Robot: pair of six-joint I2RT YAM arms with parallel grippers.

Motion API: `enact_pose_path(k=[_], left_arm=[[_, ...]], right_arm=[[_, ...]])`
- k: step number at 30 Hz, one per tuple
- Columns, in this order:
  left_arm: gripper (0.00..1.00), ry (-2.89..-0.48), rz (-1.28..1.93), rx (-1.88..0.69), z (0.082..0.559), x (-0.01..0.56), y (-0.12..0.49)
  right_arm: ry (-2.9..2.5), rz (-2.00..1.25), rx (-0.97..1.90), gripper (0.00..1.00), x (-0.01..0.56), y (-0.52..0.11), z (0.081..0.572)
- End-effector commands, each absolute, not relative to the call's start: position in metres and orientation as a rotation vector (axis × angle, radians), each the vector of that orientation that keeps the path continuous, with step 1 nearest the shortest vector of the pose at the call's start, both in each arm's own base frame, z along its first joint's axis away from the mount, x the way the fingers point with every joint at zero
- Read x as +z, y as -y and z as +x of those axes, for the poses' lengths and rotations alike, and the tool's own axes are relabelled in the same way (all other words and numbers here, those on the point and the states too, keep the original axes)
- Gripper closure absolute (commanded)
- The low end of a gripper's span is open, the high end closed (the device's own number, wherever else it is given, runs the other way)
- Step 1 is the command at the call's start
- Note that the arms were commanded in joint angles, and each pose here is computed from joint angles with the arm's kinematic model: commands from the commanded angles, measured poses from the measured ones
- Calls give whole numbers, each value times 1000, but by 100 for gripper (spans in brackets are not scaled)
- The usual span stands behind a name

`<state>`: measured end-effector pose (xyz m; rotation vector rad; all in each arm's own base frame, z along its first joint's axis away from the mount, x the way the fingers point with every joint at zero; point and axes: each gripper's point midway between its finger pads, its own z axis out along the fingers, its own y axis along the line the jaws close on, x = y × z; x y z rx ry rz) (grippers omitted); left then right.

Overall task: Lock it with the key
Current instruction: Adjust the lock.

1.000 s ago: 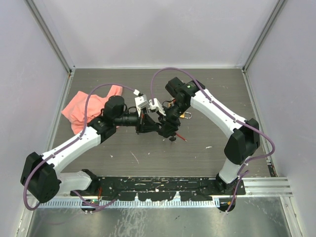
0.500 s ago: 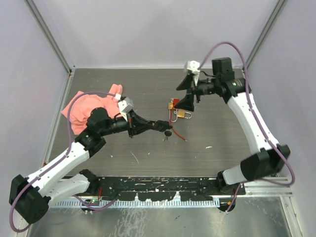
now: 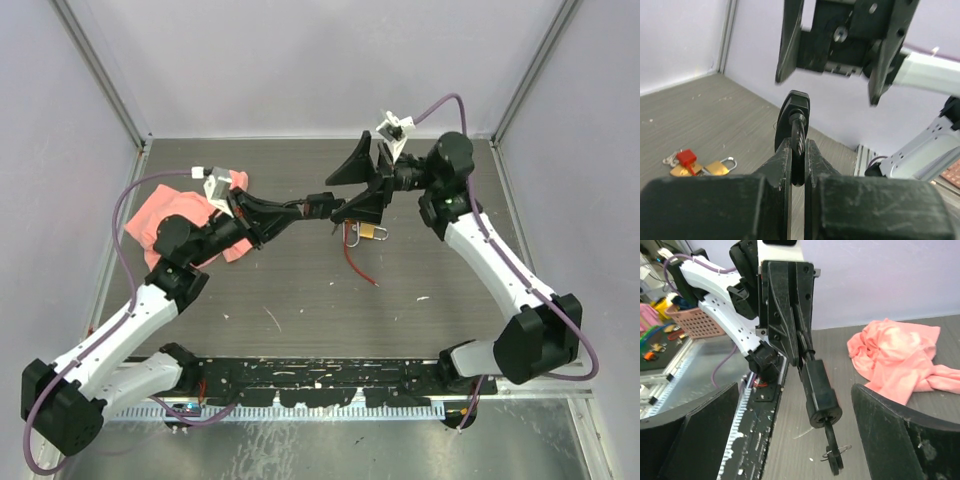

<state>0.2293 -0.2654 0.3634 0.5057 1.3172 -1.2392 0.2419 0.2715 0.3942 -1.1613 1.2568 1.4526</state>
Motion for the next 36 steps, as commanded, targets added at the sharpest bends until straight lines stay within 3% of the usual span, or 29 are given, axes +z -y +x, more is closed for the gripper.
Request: enact_pose_path(k=[1,7,17,36], left_arm=[[100,-917,464,-1293,197,483,244],[100,-888,406,-1339,198,498,240],[100,-894,329,-1441,207,511,245],[100,-1069,336,-1355,216,494,247]], right_arm=[[-1059,-1120,1526,2,438,-271,215],[-1049,-1047,1611,4,452,-281,209],[-1137,-962,1777,17,468,-300,204],[-1302,-991,1757,16,463,-309,217]])
